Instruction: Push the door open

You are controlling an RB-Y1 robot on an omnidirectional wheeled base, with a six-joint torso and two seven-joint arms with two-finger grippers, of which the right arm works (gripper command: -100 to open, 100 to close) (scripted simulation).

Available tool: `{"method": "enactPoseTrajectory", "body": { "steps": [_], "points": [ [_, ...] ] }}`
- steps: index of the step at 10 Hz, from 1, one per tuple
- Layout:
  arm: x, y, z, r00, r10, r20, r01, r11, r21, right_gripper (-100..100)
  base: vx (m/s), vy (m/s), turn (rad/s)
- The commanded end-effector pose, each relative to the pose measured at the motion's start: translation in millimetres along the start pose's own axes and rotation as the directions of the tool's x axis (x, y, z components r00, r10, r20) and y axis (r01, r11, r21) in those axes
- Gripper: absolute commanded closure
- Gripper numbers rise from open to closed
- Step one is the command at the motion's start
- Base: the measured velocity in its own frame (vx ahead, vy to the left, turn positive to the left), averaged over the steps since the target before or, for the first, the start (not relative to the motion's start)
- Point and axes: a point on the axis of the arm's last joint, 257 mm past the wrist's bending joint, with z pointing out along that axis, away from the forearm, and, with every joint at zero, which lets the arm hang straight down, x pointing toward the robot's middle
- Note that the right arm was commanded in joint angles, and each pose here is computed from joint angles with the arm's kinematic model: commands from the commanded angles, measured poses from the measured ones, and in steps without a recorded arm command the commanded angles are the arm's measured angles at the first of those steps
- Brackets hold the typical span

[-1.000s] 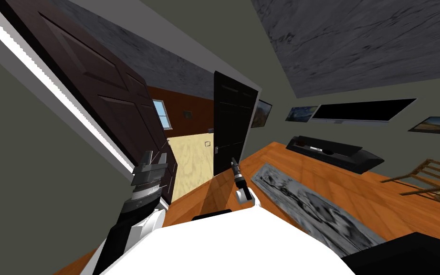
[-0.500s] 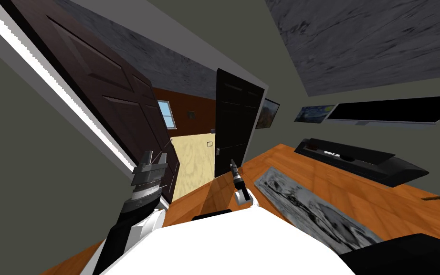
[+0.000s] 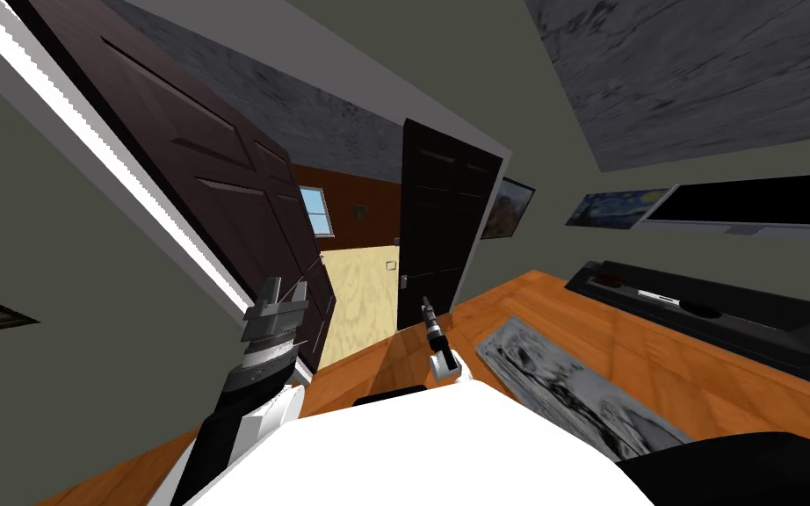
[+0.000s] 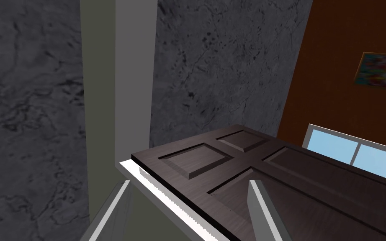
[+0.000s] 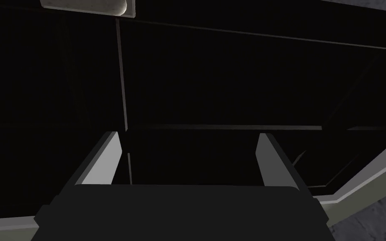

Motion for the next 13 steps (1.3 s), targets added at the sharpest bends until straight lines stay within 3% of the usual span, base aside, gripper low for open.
{"method": "enactPoseTrajectory", "body": {
  "steps": [1,13],
  "points": [
    [3.7,-9.2,-2.5,1.000,0.010,-0.003,-0.010,1.000,0.017,-100,0.077,-0.070,0.108],
    [43.1,-66.7,-17.8,0.995,0.093,-0.017,-0.090,0.986,0.138,-100,0.068,-0.078,0.111]
  ]
}}
